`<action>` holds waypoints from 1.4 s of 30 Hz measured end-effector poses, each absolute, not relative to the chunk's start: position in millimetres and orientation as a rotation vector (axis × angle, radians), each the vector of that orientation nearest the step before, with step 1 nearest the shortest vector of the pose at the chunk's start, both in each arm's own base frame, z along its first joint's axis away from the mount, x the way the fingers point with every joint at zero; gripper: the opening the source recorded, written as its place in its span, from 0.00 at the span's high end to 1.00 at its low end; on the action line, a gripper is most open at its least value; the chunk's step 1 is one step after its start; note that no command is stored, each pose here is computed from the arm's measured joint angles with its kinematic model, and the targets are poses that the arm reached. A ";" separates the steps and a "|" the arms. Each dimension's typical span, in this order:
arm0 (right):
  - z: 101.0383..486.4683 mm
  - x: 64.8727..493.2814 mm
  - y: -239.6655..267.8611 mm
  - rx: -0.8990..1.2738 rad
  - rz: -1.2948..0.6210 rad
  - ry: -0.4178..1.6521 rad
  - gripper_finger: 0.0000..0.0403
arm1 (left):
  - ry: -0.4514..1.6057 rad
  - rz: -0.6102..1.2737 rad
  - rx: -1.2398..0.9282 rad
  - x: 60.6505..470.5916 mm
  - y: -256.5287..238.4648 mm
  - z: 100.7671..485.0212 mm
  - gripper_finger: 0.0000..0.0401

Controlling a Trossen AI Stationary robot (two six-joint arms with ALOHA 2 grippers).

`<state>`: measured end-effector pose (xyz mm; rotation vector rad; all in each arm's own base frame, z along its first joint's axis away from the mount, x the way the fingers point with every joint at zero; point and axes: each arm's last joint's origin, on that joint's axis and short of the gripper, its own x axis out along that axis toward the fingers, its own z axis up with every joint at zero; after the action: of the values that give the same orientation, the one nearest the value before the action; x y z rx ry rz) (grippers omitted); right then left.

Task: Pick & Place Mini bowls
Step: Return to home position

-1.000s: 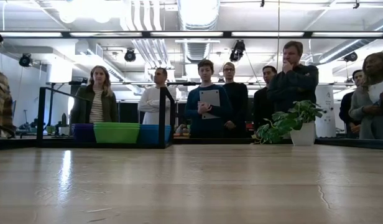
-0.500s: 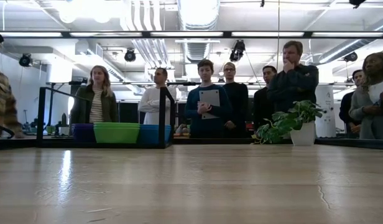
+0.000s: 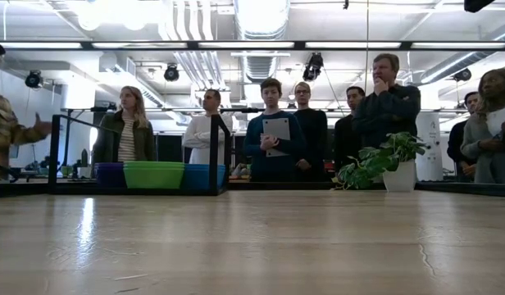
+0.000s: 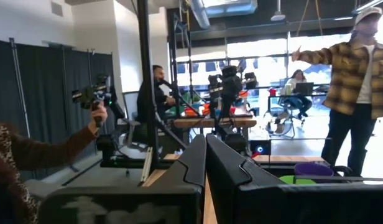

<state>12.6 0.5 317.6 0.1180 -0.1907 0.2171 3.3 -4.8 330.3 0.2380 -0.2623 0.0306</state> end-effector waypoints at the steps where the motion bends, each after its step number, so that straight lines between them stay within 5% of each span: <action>1: 317.1 12.5 0.4 0.118 0.216 -0.190 0.98 | -0.262 0.031 0.238 3.3 -4.8 330.3 1.00; 21: 313.5 16.5 1.8 0.110 0.214 -0.174 0.98 | -0.228 0.076 0.241 7.7 -2.6 324.2 1.00; 42: 234.4 71.4 21.2 0.038 0.209 -0.123 0.98 | -0.208 0.076 0.234 71.0 9.8 245.6 1.00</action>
<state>71.4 21.2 234.4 0.0383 -0.1231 0.2085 71.0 9.8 245.6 0.2337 -0.2083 0.0759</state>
